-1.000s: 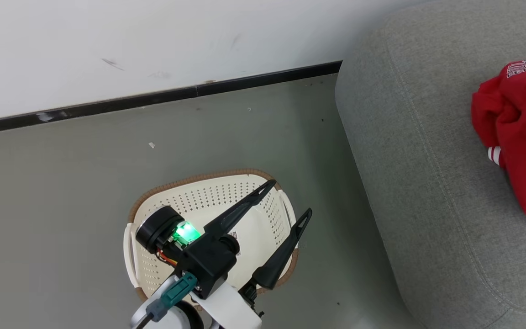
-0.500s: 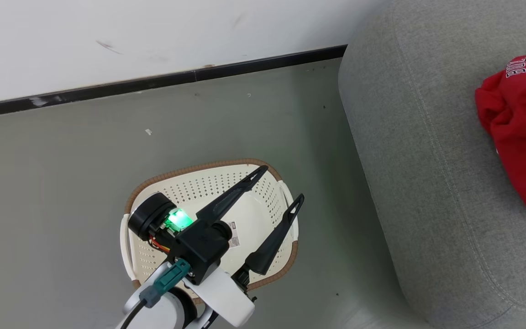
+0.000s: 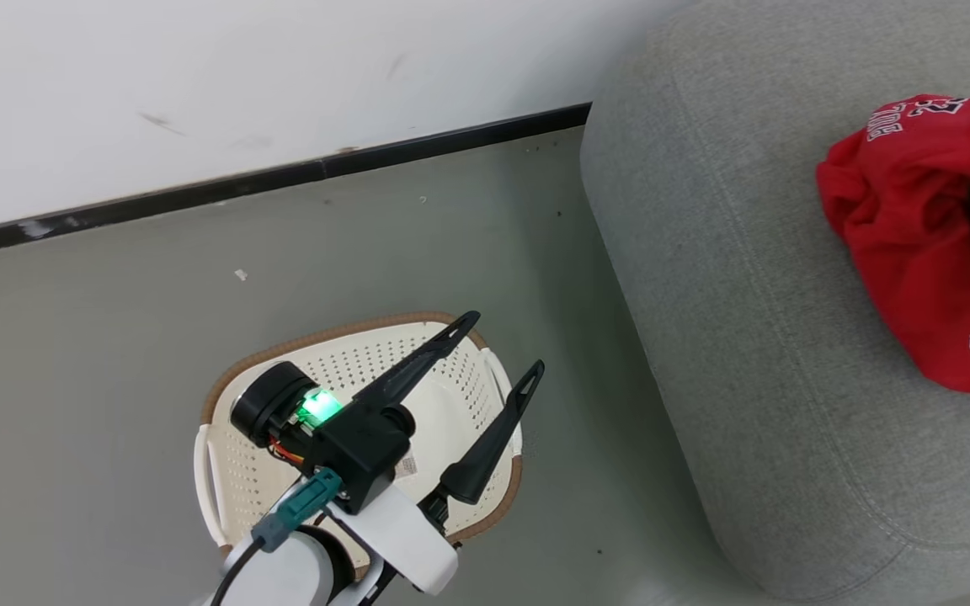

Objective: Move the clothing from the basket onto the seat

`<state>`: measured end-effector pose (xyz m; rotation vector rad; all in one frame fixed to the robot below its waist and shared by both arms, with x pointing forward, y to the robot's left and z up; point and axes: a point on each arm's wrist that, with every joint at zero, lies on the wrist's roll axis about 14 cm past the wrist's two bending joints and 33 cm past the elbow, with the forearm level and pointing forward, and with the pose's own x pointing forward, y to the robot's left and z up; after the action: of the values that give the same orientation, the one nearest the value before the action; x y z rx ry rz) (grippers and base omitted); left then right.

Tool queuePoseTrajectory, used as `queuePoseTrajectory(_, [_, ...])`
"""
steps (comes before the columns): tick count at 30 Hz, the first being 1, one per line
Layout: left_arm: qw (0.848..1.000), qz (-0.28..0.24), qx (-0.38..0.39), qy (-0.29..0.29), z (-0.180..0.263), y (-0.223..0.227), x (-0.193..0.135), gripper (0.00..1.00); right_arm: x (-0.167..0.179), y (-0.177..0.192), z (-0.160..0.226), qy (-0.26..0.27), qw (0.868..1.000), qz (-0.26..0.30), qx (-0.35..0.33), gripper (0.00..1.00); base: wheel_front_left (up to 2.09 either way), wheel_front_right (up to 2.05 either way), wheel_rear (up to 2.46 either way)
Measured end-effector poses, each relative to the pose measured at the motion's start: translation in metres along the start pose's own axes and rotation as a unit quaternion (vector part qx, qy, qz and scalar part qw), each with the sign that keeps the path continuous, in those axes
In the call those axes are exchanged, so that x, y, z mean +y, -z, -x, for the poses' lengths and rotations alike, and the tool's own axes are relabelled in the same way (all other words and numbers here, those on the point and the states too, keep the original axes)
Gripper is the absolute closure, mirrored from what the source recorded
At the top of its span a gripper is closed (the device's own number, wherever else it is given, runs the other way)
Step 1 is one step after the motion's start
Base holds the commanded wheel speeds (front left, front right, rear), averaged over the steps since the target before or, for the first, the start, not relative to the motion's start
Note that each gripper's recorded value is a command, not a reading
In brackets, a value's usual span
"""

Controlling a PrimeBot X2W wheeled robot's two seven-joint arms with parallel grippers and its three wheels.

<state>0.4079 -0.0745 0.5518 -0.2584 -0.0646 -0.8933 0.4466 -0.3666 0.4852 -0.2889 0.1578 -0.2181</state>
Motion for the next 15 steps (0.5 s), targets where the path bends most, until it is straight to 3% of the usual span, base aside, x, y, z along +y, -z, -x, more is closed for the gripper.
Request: queuePoseTrajectory(15, [0.999, 0.011, -0.004, -0.043, 0.007, 0.003, 0.011, 0.0, -0.013, -0.045, 0.051, 0.023, 0.995, -0.023, -0.09, 0.0, 0.0, 0.0, 0.0])
